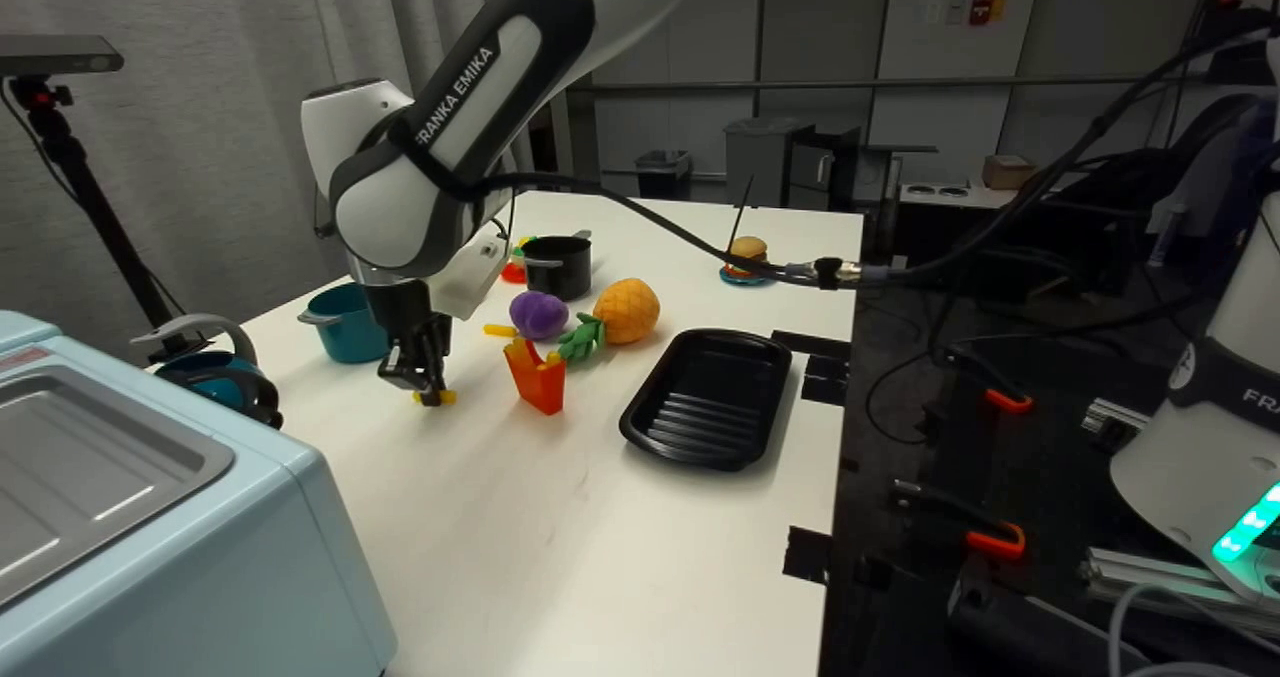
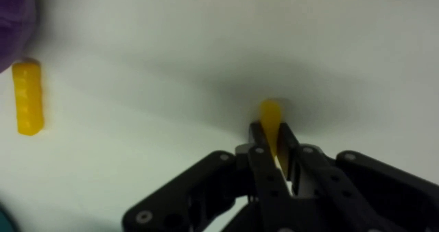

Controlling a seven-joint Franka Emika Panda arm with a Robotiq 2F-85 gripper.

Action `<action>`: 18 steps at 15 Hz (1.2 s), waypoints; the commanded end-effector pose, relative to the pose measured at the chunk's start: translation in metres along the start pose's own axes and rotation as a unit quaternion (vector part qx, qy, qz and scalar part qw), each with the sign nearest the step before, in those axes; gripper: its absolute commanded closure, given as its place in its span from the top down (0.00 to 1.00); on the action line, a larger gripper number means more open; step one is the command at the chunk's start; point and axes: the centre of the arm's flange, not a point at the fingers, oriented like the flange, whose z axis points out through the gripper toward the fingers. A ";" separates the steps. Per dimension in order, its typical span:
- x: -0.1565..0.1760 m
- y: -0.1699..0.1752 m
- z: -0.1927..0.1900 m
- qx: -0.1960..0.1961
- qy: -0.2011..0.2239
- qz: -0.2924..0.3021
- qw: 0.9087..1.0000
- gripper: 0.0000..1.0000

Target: Pick up the plush potato fry and put it in the fries pack

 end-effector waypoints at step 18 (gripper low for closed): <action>-0.014 0.038 -0.125 -0.019 0.034 0.024 0.999 0.03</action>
